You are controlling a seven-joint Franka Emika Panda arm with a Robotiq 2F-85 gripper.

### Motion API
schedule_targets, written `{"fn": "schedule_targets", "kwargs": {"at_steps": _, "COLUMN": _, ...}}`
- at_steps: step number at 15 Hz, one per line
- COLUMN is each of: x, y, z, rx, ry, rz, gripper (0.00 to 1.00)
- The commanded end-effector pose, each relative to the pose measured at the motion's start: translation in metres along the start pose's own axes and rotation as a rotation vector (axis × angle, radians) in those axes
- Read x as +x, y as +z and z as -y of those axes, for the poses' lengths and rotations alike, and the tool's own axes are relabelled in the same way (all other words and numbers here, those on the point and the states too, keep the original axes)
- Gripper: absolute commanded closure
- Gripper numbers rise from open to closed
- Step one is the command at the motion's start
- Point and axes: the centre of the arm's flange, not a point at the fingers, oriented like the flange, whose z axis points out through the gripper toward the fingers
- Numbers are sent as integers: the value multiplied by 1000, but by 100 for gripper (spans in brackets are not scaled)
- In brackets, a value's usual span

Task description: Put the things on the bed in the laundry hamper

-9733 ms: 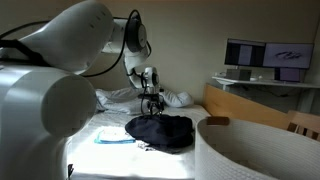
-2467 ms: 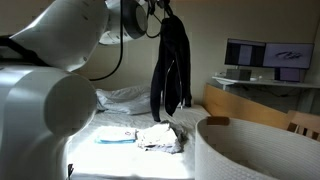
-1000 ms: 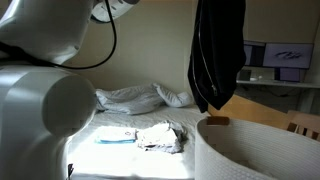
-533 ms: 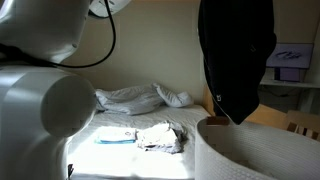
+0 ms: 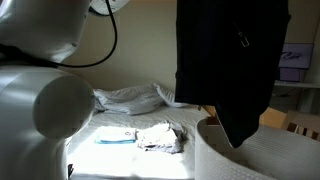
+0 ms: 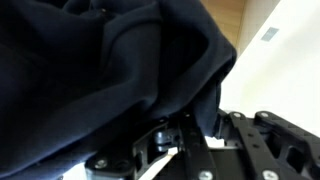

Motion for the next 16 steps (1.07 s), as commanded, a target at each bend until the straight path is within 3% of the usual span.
{"fn": "schedule_targets", "kwargs": {"at_steps": 1, "x": 5, "y": -3, "z": 74, "rx": -10, "ry": 89, "rz": -127, "gripper": 92}}
{"fn": "schedule_targets", "kwargs": {"at_steps": 8, "x": 1, "y": 30, "z": 75, "rx": -29, "ry": 81, "rz": -263, "gripper": 92}}
{"fn": "schedule_targets", "kwargs": {"at_steps": 16, "x": -50, "y": 23, "z": 57, "rx": 48, "ry": 21, "rz": -284, "gripper": 92}}
